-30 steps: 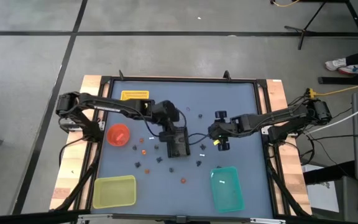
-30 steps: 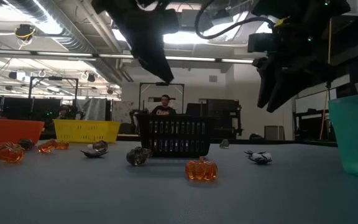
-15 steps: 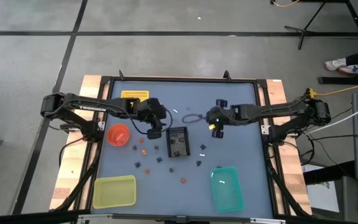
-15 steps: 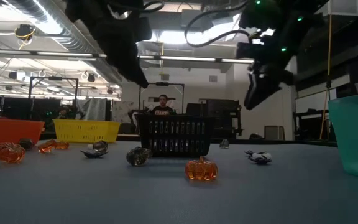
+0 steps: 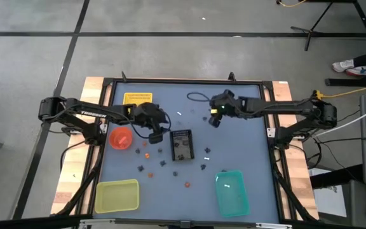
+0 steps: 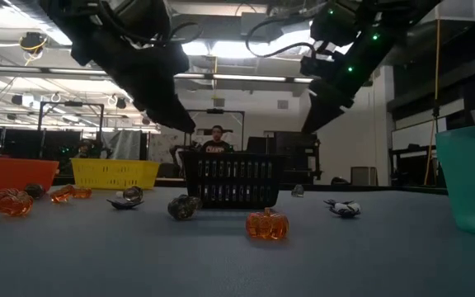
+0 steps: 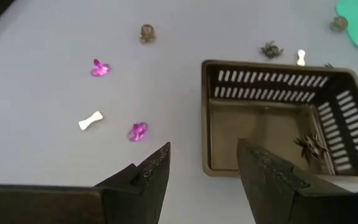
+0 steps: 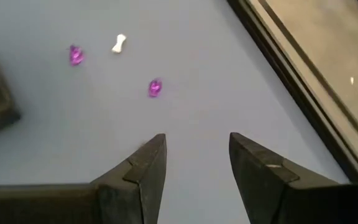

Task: Sort Halloween decoration
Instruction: Put the black skull toy into the bottom yellow bin

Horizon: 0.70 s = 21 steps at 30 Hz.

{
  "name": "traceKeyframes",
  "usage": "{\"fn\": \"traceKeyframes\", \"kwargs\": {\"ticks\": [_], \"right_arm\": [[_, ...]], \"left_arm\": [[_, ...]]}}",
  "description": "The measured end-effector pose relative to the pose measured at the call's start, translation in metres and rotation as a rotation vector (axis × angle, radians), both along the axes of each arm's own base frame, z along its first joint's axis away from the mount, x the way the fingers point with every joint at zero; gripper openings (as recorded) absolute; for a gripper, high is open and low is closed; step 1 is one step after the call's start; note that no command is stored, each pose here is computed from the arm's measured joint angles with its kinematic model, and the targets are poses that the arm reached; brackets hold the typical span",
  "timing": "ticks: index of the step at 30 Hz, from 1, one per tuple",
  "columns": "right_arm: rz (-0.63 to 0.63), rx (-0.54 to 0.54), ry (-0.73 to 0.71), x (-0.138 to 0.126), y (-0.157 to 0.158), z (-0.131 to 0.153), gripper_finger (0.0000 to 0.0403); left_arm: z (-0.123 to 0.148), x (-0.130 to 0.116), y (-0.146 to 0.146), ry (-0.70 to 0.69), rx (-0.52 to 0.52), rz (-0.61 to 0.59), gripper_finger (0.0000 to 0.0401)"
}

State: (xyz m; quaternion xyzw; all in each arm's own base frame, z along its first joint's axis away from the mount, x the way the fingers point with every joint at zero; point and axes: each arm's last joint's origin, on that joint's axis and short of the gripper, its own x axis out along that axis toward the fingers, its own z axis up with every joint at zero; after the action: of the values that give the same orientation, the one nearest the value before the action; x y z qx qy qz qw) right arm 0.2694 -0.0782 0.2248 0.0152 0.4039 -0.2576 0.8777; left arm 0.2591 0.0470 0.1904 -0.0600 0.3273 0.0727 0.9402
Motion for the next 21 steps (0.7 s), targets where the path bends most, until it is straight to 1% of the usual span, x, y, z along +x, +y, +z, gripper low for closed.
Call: {"fn": "traceKeyframes", "kwargs": {"ticks": [5, 11, 14, 17, 21], "right_arm": [[-0.091, 0.050, -0.033, -0.001, -0.007, -0.002, 0.0175], [-0.102, 0.070, 0.027, 0.006, -0.011, -0.021, 0.0175], [-0.075, 0.107, 0.051, 0.013, -0.011, -0.034, 0.0175], [-0.014, 0.146, 0.057, 0.021, -0.012, -0.045, 0.0175], [0.033, 0.193, 0.046, 0.028, -0.012, -0.056, 0.0175]], "left_arm": [[0.001, 0.001, 0.002, -0.026, 0.007, 0.007, 0.0169], [0.002, 0.001, 0.002, -0.037, 0.011, 0.006, 0.0169], [0.002, 0.001, 0.002, -0.037, 0.012, 0.006, 0.0169], [0.002, 0.001, 0.002, -0.037, 0.012, 0.006, 0.0169], [0.001, 0.001, 0.002, -0.037, 0.012, 0.006, 0.0169]]}}
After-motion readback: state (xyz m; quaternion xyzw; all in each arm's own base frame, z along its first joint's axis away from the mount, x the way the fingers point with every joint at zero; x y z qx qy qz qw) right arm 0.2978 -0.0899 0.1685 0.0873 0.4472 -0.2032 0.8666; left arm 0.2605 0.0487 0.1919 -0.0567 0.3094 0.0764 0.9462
